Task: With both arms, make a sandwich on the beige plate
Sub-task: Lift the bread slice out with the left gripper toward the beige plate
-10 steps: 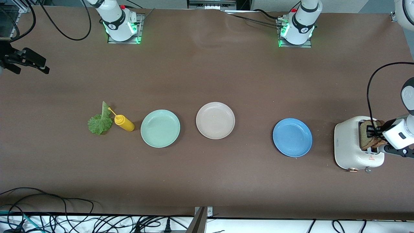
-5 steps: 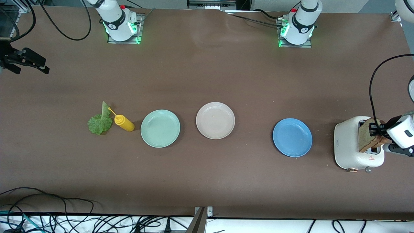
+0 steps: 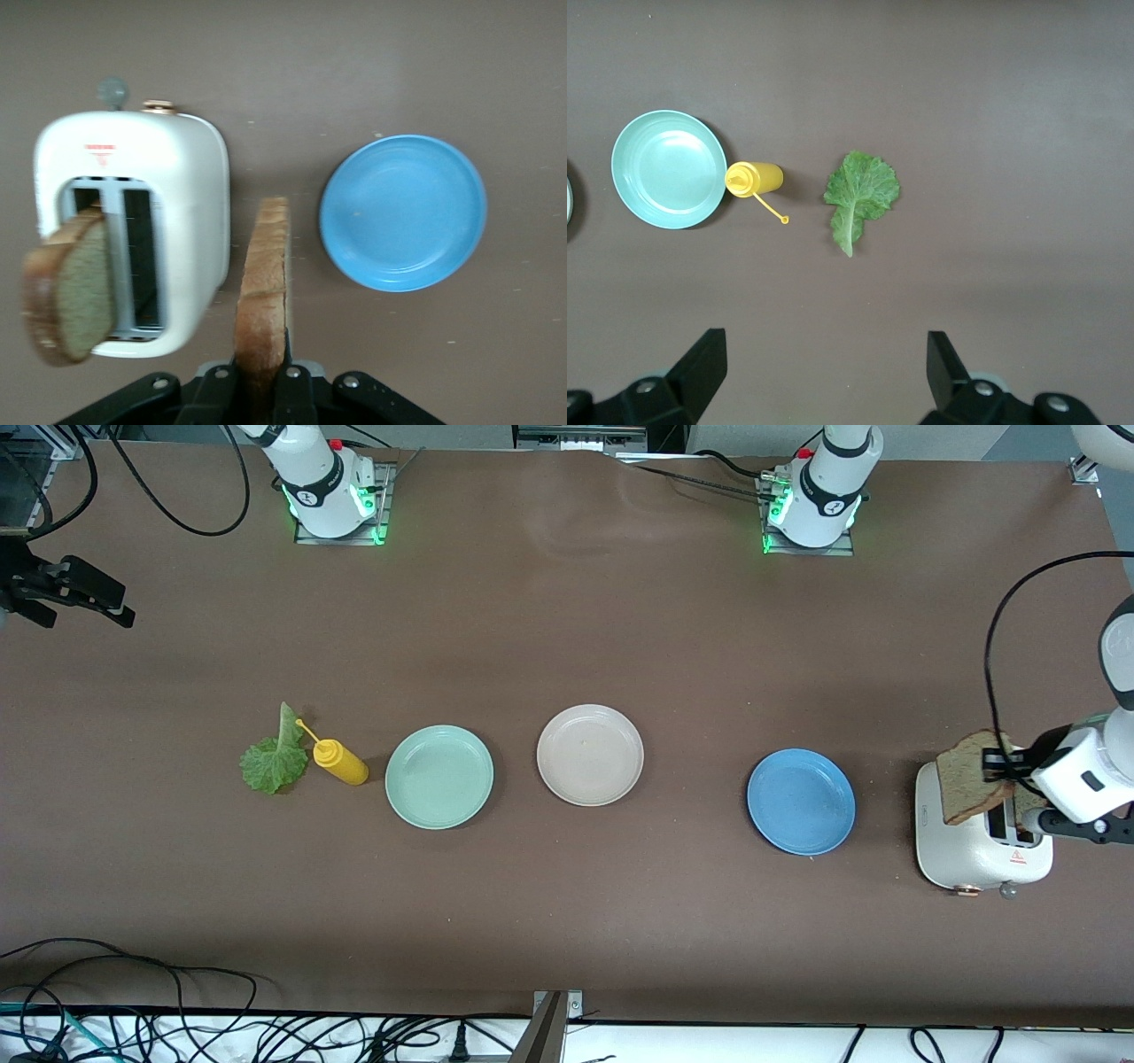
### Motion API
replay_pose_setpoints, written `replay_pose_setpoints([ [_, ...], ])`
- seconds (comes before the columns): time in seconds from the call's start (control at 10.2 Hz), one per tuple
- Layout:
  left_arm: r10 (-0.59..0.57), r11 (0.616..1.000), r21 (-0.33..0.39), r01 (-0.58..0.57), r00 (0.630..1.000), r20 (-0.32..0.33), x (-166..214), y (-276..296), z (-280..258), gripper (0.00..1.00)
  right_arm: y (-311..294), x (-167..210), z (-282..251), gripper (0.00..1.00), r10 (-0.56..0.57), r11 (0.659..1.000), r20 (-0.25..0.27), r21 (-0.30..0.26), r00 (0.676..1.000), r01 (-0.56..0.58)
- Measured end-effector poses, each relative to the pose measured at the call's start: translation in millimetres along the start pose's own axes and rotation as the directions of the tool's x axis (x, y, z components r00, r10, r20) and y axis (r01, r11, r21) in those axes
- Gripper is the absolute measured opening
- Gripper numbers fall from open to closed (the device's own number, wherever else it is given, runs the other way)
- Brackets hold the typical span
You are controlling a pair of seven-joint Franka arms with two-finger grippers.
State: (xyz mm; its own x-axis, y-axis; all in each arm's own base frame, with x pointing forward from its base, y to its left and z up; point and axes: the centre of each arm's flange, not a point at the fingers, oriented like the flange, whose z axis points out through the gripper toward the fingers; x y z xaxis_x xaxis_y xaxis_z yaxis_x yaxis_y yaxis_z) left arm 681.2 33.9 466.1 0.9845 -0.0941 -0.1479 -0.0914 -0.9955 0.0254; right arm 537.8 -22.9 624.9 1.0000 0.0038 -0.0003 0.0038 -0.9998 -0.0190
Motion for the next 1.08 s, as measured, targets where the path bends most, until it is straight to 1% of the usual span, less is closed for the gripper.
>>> replay_pose_setpoints([
  [0.1,-0.002,0.997,-0.077,0.003,1.0,0.012,1,19,5,0.1,0,0,0,1.0,0.0,1.0,0.0,0.0,1.0,0.0],
  [0.3,0.012,0.973,-0.231,0.0,0.999,0.049,1,52,23,0.1,0,0,0,1.0,0.0,1.0,0.0,0.0,1.0,0.0],
  [0.49,0.023,0.919,-0.394,0.017,0.995,0.097,1,97,45,0.1,0,0,0,1.0,0.0,1.0,0.0,0.0,1.0,0.0],
  [0.59,0.01,0.892,-0.45,0.045,0.993,0.121,3,122,55,0.1,0,0,0,1.0,0.0,1.0,-0.001,0.0,1.0,0.0],
  [0.79,-0.053,0.853,-0.509,0.117,0.989,0.138,7,168,79,0.1,0,0,0,1.0,0.0,1.0,-0.001,0.0,1.0,0.0],
  [0.98,-0.083,0.808,-0.56,0.182,0.977,0.198,6,208,105,0.1,0,0,0,1.0,0.0,1.0,-0.001,0.0,1.0,0.0],
  [1.08,-0.094,0.791,-0.578,0.203,0.973,0.212,7,226,119,0.1,0,0,0,1.0,0.001,1.0,-0.001,0.0,1.0,-0.001],
])
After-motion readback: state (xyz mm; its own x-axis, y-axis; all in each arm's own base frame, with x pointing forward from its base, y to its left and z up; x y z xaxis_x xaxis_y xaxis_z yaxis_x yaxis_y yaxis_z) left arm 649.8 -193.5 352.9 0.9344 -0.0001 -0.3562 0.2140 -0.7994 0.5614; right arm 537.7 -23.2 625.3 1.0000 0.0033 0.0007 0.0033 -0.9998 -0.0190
